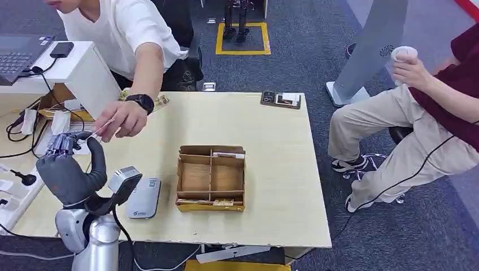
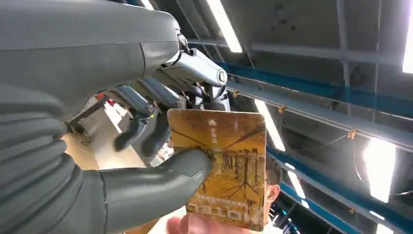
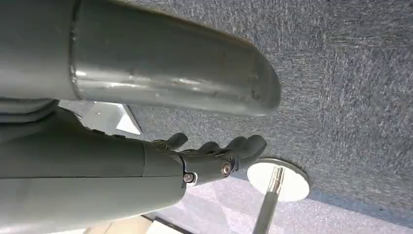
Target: Pass the card to the sensor for recognition and then transmit it.
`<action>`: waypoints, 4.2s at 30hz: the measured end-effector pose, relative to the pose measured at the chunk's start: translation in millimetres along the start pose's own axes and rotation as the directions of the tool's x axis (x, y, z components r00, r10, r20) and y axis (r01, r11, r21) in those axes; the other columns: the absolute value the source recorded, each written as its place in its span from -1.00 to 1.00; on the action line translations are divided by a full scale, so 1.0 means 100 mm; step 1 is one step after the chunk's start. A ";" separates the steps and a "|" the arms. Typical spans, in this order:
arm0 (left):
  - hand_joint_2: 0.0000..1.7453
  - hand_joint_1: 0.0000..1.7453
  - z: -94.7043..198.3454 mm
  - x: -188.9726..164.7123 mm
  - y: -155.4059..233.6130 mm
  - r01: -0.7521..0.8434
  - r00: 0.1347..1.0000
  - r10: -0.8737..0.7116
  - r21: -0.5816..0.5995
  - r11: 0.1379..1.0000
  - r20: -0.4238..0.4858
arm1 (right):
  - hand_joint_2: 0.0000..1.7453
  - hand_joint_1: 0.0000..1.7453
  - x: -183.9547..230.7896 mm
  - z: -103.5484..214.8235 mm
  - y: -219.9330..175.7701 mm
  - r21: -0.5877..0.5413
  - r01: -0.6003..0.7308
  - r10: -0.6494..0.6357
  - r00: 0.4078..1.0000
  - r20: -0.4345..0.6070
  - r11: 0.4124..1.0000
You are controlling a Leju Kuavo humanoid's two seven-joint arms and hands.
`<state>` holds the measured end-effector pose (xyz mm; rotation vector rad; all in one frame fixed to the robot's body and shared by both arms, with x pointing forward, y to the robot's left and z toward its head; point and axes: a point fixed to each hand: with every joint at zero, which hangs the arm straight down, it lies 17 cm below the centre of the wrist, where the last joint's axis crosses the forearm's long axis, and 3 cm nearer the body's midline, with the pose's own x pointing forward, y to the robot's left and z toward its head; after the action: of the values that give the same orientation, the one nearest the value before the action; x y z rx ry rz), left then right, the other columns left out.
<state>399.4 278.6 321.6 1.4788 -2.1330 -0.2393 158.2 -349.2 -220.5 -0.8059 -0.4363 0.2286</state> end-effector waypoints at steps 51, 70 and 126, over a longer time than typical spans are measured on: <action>1.00 1.00 0.16 -0.40 0.04 0.078 0.990 -0.081 -0.036 0.996 -0.119 | -1.00 -1.00 -0.17 0.04 0.03 0.004 0.033 -0.033 0.999 -0.042 0.999; 1.00 1.00 0.92 -0.82 -0.26 0.172 0.945 -0.236 -0.268 0.948 -0.228 | -1.00 -1.00 -0.29 0.04 0.01 -0.002 0.036 -0.036 0.997 -0.068 0.999; 1.00 1.00 2.27 -0.81 -0.99 0.145 0.897 -0.371 -0.632 0.761 -0.241 | -1.00 -1.00 -0.35 0.02 0.02 0.005 0.063 -0.063 0.993 -0.098 0.998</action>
<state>384.2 280.1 61.4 1.2970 -1.3647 -0.6411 126.1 -359.0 -230.3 -0.7907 -0.3675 0.1314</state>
